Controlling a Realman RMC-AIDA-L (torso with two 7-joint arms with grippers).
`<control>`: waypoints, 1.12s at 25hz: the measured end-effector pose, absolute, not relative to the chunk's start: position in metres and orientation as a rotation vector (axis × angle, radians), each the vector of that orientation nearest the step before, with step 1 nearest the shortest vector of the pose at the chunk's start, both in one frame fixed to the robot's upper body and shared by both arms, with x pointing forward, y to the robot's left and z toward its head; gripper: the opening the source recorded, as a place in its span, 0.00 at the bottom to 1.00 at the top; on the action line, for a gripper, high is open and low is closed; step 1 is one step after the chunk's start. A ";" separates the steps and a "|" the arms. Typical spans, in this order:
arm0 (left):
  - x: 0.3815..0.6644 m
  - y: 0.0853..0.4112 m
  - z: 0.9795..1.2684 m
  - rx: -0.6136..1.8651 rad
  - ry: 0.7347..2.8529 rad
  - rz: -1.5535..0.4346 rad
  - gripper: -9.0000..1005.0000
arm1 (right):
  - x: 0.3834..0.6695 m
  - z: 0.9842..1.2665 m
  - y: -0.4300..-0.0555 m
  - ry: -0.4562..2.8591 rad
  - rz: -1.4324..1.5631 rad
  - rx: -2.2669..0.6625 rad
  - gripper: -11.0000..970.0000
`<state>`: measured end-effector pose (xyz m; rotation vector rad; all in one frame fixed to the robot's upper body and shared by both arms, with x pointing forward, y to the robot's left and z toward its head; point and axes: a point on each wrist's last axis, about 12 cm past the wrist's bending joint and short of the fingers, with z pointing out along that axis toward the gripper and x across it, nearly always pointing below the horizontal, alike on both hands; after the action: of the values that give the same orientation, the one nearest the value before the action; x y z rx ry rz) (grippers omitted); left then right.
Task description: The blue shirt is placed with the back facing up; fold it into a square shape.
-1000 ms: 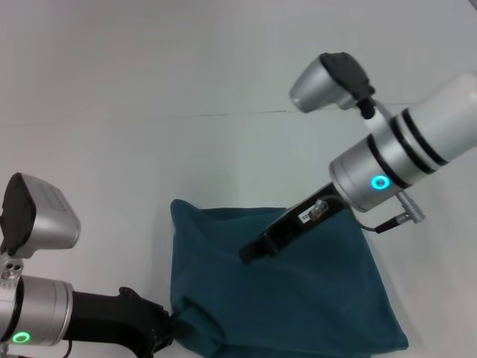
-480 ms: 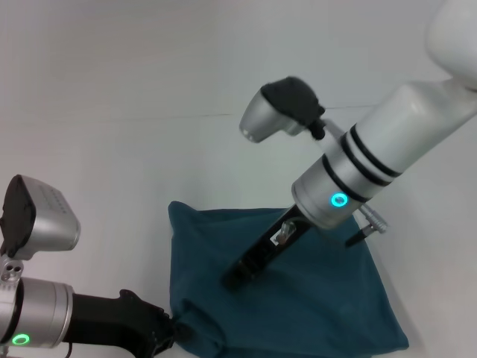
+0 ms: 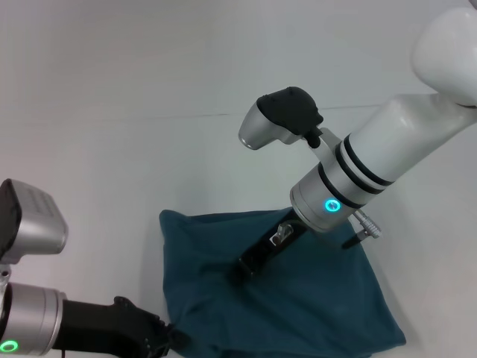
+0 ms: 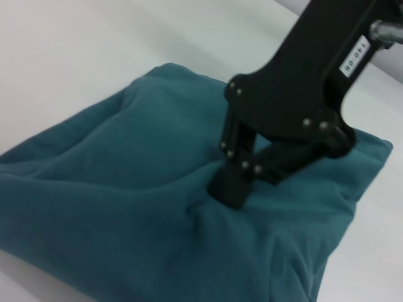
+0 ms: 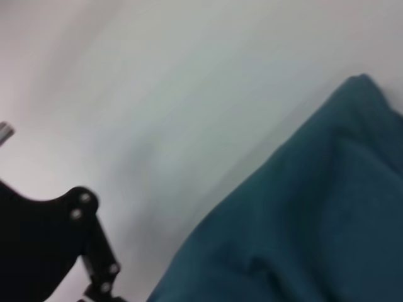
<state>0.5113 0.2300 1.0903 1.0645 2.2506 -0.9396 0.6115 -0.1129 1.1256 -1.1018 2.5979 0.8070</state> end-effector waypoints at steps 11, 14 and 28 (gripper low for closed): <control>0.501 0.237 1.093 1.079 2.231 -1.026 0.04 | 0.615 1.127 -0.111 2.585 0.806 -1.081 0.01; 0.502 0.238 1.092 1.068 2.231 -1.021 0.04 | 0.613 1.129 -0.110 2.583 0.831 -1.089 0.01; 0.506 0.240 1.091 1.065 2.226 -0.978 0.04 | 0.623 1.144 -0.104 2.457 0.922 -1.004 0.01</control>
<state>0.5063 0.2404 1.0905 1.0647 2.2259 -0.9776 0.6234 -0.1038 1.1441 -1.0042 2.4570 0.9219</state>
